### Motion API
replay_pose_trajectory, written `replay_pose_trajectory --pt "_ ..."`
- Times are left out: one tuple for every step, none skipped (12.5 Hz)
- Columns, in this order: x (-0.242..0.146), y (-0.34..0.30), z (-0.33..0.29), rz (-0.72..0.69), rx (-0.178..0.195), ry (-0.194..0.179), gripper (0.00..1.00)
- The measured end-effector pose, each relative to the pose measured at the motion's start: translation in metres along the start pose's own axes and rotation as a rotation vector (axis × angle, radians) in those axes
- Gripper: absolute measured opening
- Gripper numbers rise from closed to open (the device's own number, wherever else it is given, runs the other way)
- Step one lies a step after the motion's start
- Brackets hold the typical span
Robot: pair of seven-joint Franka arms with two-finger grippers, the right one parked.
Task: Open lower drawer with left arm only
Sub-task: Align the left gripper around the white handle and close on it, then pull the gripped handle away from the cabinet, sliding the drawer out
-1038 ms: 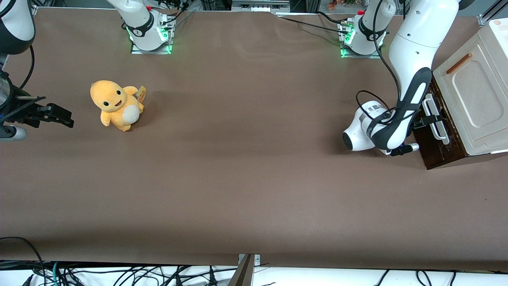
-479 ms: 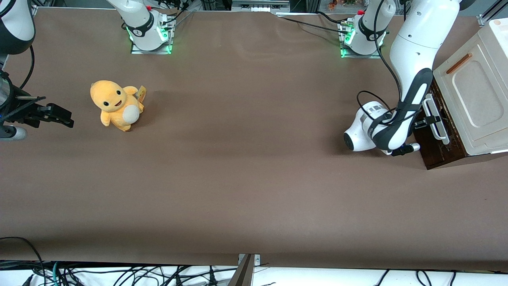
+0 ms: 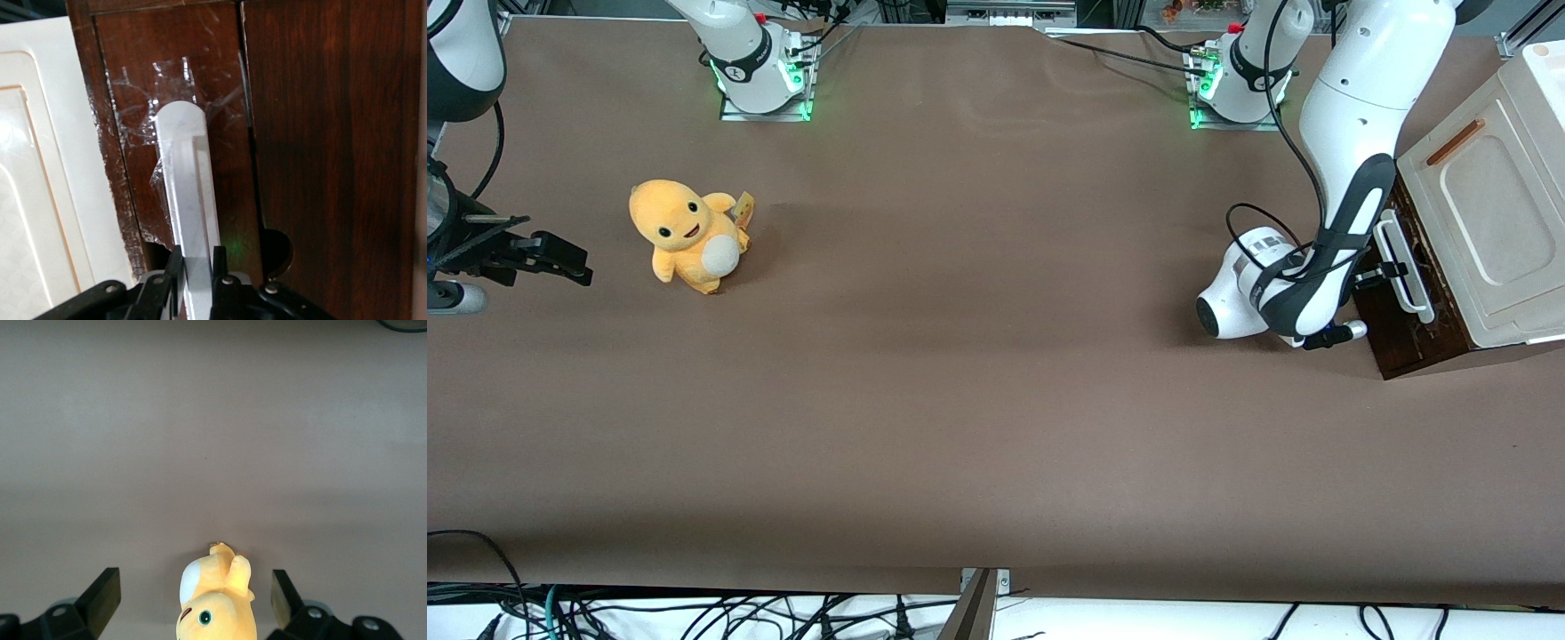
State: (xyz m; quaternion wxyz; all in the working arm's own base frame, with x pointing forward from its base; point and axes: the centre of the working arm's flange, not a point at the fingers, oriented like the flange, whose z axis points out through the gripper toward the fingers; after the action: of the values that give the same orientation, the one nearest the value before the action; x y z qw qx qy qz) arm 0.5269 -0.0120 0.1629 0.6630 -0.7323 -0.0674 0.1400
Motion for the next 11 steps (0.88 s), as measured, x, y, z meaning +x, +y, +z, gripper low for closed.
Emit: replay_pose_trajectory --pt "0.0001 0.0 0.0 -0.004 0.0 0.0 0.19" --pt "0.0001 0.0 0.0 -0.006 0.0 0.0 0.19" --pt "0.0001 0.0 0.0 -0.007 0.0 0.0 0.19" --pt "0.0001 0.0 0.0 -0.009 0.0 0.0 0.19" --pt "0.0001 0.0 0.0 -0.01 0.0 0.0 0.19" --pt "0.0001 0.0 0.0 -0.01 0.0 0.0 0.19" --pt "0.0001 0.0 0.0 -0.011 0.0 0.0 0.19" --pt "0.0 0.0 -0.0001 -0.011 0.0 0.0 0.19" --pt "0.0 0.0 -0.0003 -0.011 0.0 0.001 0.19" --pt "-0.0001 0.0001 -0.0007 -0.013 0.0 0.001 0.19" --pt "-0.0002 0.0001 -0.0012 -0.016 -0.001 0.002 0.19"
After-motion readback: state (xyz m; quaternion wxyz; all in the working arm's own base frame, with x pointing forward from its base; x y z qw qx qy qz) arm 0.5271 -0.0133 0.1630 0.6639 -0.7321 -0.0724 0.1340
